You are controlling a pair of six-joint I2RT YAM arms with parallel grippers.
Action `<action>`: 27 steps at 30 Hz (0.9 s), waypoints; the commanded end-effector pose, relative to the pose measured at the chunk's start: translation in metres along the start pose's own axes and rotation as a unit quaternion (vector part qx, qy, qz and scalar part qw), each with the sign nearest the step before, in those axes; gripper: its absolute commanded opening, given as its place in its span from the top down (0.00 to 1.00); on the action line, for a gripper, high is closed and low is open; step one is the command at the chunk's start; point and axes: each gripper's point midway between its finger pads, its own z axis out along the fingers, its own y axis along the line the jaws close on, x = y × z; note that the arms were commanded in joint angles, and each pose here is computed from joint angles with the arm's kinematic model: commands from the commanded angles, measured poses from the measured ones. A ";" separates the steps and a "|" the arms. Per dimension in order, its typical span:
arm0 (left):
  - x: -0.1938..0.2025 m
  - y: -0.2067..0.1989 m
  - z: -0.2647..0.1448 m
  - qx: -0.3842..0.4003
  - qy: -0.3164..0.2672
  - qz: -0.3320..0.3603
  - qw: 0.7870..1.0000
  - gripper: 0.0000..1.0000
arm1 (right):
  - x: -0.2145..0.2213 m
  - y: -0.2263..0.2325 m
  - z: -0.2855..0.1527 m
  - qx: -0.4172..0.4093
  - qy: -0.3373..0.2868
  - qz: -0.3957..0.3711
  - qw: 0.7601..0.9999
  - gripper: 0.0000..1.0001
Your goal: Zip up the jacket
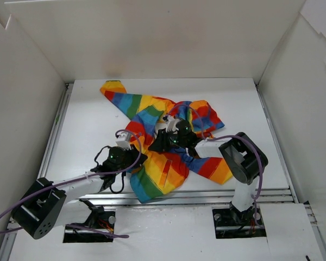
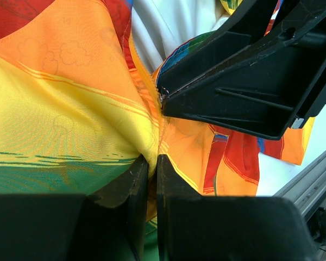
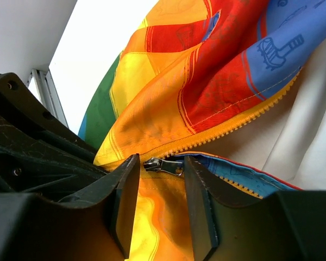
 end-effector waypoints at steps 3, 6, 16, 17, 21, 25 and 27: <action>-0.027 -0.020 -0.001 0.037 -0.046 -0.001 0.998 1.00 | -0.028 0.027 -0.007 -0.051 -0.044 -0.027 0.997 0.69; -0.030 -0.019 -0.002 0.035 -0.050 -0.001 0.998 1.00 | -0.028 0.027 -0.008 -0.059 -0.046 -0.021 0.997 0.76; -0.030 -0.019 -0.006 0.036 -0.053 -0.001 0.998 1.00 | -0.029 0.029 -0.012 -0.093 -0.047 -0.008 0.995 0.68; -0.031 -0.020 -0.006 0.038 -0.054 0.000 0.998 1.00 | -0.029 0.031 -0.011 -0.096 -0.047 -0.010 0.994 0.69; -0.030 -0.019 -0.005 0.036 -0.052 -0.001 0.998 1.00 | -0.028 0.030 -0.010 -0.097 -0.041 -0.004 0.994 0.69; -0.030 -0.019 -0.006 0.038 -0.053 -0.002 0.998 1.00 | -0.026 0.026 -0.009 -0.092 -0.036 -0.004 0.995 0.72; -0.030 -0.019 -0.006 0.037 -0.054 -0.002 0.998 1.00 | -0.025 0.027 -0.008 -0.097 -0.033 -0.002 0.995 0.80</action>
